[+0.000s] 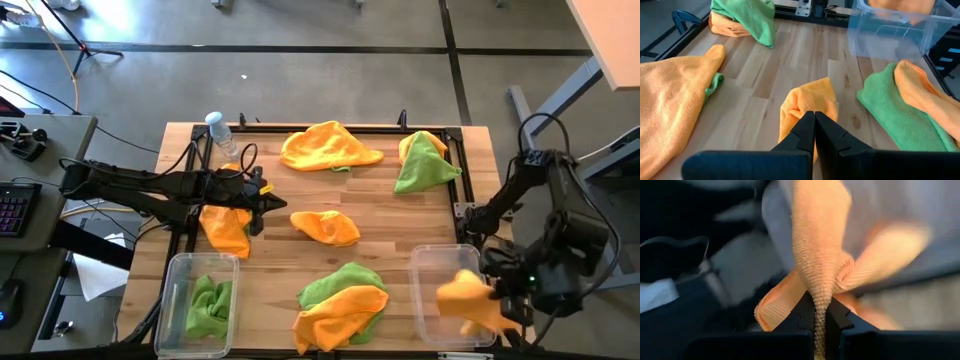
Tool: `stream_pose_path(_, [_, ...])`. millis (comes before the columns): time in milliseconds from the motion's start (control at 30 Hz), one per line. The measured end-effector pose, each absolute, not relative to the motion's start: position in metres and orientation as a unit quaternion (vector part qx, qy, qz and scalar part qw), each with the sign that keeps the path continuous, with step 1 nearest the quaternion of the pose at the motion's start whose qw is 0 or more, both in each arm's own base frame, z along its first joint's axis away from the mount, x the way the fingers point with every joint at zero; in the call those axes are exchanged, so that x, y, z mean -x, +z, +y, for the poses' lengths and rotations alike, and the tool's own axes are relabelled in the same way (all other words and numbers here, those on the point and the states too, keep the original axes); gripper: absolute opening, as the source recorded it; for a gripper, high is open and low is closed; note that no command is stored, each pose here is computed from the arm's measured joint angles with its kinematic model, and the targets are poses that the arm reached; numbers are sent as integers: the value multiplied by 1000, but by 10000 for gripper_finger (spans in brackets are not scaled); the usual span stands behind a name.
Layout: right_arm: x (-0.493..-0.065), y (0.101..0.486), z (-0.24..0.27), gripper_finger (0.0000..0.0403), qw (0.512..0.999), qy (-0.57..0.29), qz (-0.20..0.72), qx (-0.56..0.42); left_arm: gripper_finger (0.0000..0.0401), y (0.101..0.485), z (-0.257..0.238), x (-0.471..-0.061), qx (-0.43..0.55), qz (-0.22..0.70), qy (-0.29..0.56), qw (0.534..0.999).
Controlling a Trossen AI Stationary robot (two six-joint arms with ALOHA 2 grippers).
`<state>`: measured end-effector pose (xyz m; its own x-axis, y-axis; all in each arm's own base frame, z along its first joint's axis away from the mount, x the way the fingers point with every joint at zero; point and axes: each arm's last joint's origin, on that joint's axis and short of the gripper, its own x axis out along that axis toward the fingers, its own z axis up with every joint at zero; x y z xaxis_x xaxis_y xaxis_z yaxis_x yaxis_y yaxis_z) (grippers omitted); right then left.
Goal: Sort microfiber towel by color & place in baskets
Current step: Put the yellow towel into the right transparent bin
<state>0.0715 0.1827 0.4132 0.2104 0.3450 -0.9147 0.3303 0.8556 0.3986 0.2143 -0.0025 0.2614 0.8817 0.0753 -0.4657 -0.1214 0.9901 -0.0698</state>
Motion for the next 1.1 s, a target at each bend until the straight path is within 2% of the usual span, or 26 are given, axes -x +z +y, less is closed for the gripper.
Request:
stream_pose_path(133, [-82, 409, 184, 0, 823, 9, 543, -169, 0, 261, -2, -214, 49, 238, 51, 969])
stream_pose_path(233, [-89, 406, 187, 0, 850, 16, 515, -108, 0, 261, -2, -214, 49, 238, 51, 969])
stream_pose_path(333, [-92, 394, 195, 0, 831, 22, 550, -82, 0, 262, -2, -214, 57, 237, 54, 968])
stream_pose_path(500, [-91, 364, 210, 0, 761, 39, 645, -53, 0, 261, -2, -214, 57, 237, 54, 968])
stream_pose_path(767, [-103, 300, 214, 0, 762, 25, 648, 0, 0, 261, -2, -214, 47, 238, 53, 969])
stream_pose_path(1000, [-114, 236, 209, 0, 766, 55, 640, -36, 0, 261, -2, -214, 47, 239, 53, 968])
stream_pose_path(1100, [-112, 210, 202, 0, 754, 54, 654, -40, 0, 261, -2, -214, 47, 240, 53, 968])
